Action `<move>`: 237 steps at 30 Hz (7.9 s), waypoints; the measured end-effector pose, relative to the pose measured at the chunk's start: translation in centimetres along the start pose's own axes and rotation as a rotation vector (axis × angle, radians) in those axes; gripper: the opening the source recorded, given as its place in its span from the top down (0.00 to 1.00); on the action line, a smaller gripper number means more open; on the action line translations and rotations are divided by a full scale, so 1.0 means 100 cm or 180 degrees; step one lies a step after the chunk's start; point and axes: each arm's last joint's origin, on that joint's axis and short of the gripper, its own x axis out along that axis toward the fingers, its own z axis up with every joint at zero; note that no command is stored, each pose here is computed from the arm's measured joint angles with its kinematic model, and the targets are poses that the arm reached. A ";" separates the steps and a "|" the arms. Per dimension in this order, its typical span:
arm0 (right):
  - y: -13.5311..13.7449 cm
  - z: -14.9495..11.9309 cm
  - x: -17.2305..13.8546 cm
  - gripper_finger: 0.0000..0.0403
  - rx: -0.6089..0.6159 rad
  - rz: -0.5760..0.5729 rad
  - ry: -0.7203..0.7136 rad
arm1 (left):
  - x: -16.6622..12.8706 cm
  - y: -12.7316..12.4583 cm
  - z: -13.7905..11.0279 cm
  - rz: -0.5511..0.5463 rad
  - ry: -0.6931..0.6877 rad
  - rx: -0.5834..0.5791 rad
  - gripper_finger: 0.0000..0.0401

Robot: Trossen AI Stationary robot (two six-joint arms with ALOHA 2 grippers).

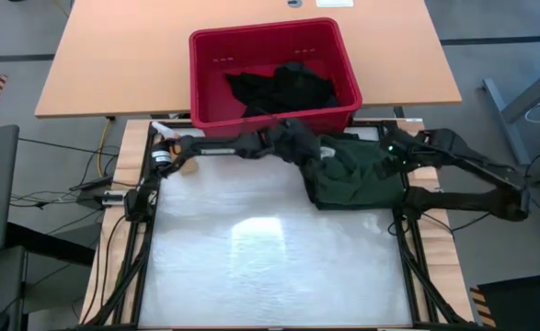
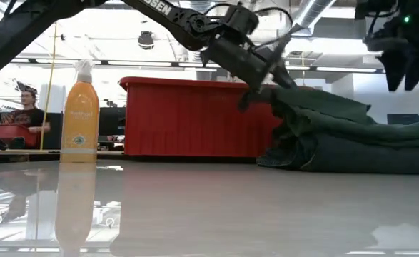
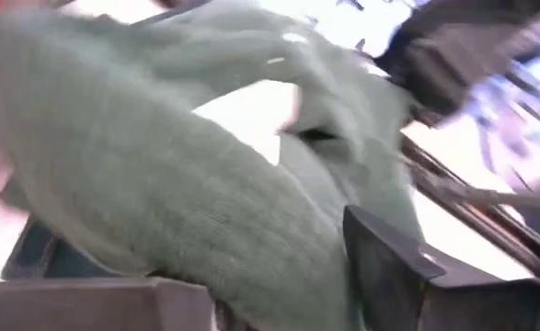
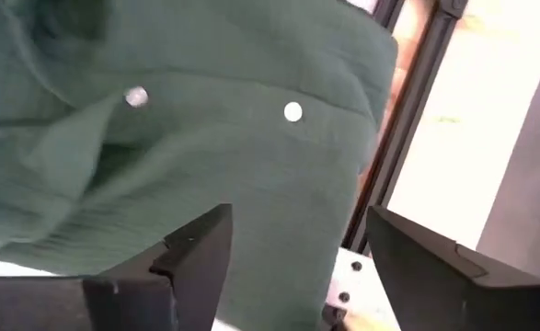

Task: Fold laundry
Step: Stack the green polo shirt on top of the dark blue pants, then remove the black shirt from the red laundry bin onto the table, then fold the black shirt

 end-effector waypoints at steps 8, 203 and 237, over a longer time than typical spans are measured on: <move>0.000 0.032 -0.062 0.30 0.0552 0.0912 -0.0830 | -0.078 -0.010 0.046 -0.0380 0.0231 0.0760 0.58; 0.225 0.007 0.032 0.45 -0.2622 0.3867 -0.1638 | -0.344 -0.108 -0.098 -0.1571 -0.0335 0.0435 1.00; 0.300 0.021 0.117 0.51 -0.2613 0.3639 -0.1493 | -0.337 -0.098 -0.119 -0.1188 0.0393 0.0319 1.00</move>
